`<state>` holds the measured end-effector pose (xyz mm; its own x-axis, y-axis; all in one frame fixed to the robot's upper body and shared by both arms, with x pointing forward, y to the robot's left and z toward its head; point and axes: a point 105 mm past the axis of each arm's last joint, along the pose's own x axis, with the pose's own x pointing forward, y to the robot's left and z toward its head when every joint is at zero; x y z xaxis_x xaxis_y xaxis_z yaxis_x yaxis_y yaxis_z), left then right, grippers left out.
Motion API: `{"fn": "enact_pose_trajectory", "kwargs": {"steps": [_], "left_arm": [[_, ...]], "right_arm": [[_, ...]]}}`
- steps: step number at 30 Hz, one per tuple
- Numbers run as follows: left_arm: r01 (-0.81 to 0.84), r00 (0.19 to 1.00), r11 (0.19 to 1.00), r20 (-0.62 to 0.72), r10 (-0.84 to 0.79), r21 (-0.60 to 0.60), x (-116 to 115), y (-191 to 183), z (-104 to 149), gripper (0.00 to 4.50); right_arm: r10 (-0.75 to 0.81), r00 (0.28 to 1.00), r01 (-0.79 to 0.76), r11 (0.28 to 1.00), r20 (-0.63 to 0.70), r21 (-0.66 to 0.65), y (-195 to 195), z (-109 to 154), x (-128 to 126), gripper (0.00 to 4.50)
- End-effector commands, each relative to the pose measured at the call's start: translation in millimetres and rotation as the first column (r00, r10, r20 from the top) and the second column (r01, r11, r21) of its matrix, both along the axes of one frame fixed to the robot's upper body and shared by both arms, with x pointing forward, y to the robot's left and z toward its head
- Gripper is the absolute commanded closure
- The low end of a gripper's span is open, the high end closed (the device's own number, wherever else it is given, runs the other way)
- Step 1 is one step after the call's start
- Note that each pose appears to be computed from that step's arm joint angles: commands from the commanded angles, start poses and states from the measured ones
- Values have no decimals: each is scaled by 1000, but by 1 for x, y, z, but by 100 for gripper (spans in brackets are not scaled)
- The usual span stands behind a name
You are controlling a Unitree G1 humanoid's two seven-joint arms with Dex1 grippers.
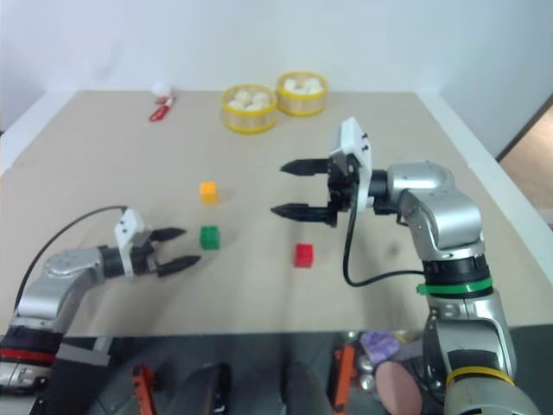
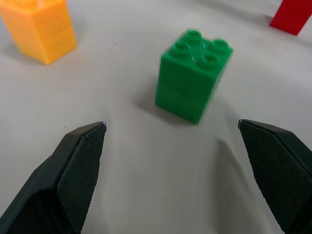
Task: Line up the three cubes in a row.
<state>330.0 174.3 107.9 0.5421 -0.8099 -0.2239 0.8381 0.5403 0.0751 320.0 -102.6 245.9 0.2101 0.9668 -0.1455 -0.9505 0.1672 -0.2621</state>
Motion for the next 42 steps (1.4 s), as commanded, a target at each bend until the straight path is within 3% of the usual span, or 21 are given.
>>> {"fn": "enact_pose_trajectory", "kwargs": {"steps": [1, 13, 18, 22, 24, 33, 42], "left_arm": [[36, 999, 999, 24, -36, 5, 3, -3, 5, 0], [167, 986, 984, 7, -167, 65, 20, -27, -3, 0], [188, 982, 980, 4, -189, 65, 23, -31, -3, 141], [207, 978, 976, -5, -207, 74, 22, -33, -6, 287], [212, 977, 975, -6, -212, 72, 22, -34, -6, 323], [227, 972, 970, 39, -231, 84, 25, -41, 4, 323], [515, 843, 847, 100, -529, 133, -10, -81, 19, 323]], "right_arm": [[12, 998, -13, 1000, 59, 15, 0, 13, -6, 1], [-4, 998, 3, 1000, 67, 16, -1, 13, -6, 1], [-14, 997, 13, 1000, 70, 16, -2, 14, -5, 0], [-18, 997, 17, 1000, 69, 14, -3, 13, -4, 0], [-19, 997, 18, 1000, 69, 14, -3, 13, -4, 0], [-15, 997, 14, 1000, 70, 13, -1, 12, -3, 0], [82, 997, -81, 992, 5, -95, -16, -6, -30, 0]]}}
